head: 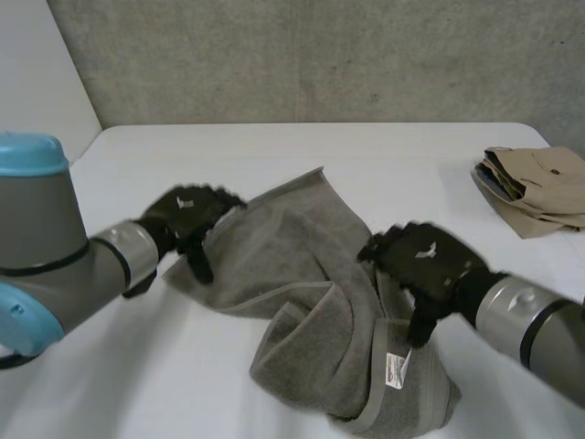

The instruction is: Fold the laundry.

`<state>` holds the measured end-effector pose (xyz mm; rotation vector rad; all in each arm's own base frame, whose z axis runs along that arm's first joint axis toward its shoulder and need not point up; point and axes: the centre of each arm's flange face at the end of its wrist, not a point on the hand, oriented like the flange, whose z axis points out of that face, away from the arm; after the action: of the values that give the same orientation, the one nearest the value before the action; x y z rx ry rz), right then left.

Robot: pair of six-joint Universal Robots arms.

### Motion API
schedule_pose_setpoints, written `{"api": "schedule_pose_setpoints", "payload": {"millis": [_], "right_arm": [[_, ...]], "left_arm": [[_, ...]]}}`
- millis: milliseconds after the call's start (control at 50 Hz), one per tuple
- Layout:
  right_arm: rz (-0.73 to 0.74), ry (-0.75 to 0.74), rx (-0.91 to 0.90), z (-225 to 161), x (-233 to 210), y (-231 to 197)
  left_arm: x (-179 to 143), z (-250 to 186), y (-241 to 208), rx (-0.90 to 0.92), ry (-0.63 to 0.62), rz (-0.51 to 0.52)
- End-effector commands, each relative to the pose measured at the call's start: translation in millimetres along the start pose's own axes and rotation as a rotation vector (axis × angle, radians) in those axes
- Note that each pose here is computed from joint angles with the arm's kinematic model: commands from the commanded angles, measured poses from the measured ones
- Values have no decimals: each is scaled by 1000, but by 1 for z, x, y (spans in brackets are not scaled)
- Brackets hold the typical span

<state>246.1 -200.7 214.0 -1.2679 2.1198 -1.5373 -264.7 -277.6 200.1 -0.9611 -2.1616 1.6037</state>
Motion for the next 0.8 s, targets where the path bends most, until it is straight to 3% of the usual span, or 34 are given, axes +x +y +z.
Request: {"api": "schedule_pose_setpoints", "payload": {"millis": [20, 380, 540, 700, 800], "right_arm": [[-174, -148, -27, -17, -42, 14], [-268, -182, -82, -24, -61, 49], [-286, -11, 34, -3, -39, 40], [-75, 232, 81, 13, 28, 27], [-30, 283, 47, 20, 52, 38]], "left_arm": [[14, -16, 32, -157, 55, 41], [13, -17, 42, -127, 20, 42], [16, -8, 42, -89, 16, 15], [27, 1, 47, -93, 46, 23], [30, 6, 50, -105, 35, 32]]}}
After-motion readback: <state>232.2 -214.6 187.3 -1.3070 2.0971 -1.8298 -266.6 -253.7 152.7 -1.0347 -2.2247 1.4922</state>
